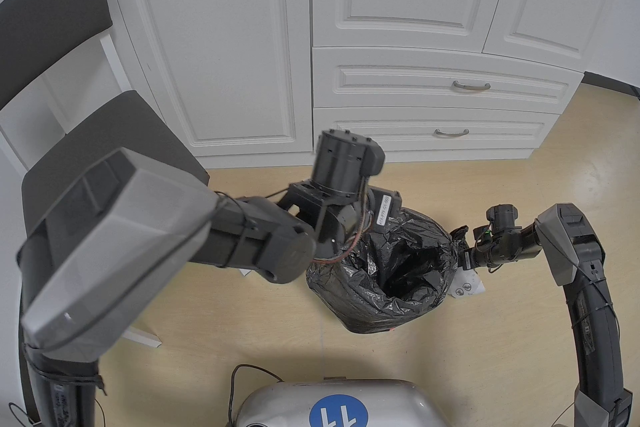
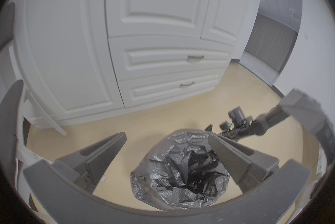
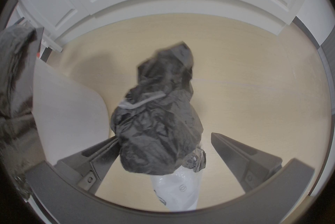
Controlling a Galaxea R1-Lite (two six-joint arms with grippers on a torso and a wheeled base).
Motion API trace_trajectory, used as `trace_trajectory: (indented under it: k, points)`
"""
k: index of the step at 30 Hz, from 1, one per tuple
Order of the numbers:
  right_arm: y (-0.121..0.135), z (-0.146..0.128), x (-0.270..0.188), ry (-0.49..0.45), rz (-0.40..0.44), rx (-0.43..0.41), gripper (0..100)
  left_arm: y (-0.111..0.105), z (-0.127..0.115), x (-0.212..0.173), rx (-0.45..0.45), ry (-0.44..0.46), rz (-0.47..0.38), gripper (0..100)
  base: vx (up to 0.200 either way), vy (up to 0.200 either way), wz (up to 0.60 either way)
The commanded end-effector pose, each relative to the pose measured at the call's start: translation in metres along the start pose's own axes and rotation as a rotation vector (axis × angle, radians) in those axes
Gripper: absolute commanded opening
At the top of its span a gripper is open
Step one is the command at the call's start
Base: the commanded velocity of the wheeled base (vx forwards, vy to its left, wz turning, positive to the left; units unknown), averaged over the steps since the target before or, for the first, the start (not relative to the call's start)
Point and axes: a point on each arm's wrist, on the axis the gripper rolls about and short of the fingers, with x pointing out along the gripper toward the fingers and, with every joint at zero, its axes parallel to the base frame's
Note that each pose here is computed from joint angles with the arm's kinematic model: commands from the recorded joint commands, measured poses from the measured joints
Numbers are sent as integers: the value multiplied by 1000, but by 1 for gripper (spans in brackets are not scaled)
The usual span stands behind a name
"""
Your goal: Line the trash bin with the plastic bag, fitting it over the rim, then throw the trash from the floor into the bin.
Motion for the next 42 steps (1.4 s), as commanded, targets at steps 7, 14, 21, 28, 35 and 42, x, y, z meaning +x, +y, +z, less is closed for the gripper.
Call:
trace_trajectory:
  k: [7, 14, 21, 28, 35, 42]
  points:
    - [-4, -18, 19, 28, 5, 14, 0, 52, 59, -106, -83, -215, 41, 100, 0, 0, 0]
    - [-24, 13, -50, -88, 50, 176, 0, 110, 57, -166, -137, -306, 153, 100, 0, 0, 0]
    - [-34, 14, -153, -259, 30, 183, 0, 139, 38, -218, -160, -334, 232, 100, 0, 0, 0]
    - [-16, 14, -253, -372, -96, 99, 0, 146, 27, -241, -179, -342, 250, 100, 0, 0, 0]
    - [7, 17, -355, -633, -180, -15, 0, 148, 11, -255, -178, -337, 261, 100, 0, 0, 0]
    - [27, -1, -416, -682, -224, -18, 0, 149, -5, -280, -179, -343, 261, 100, 0, 0, 0]
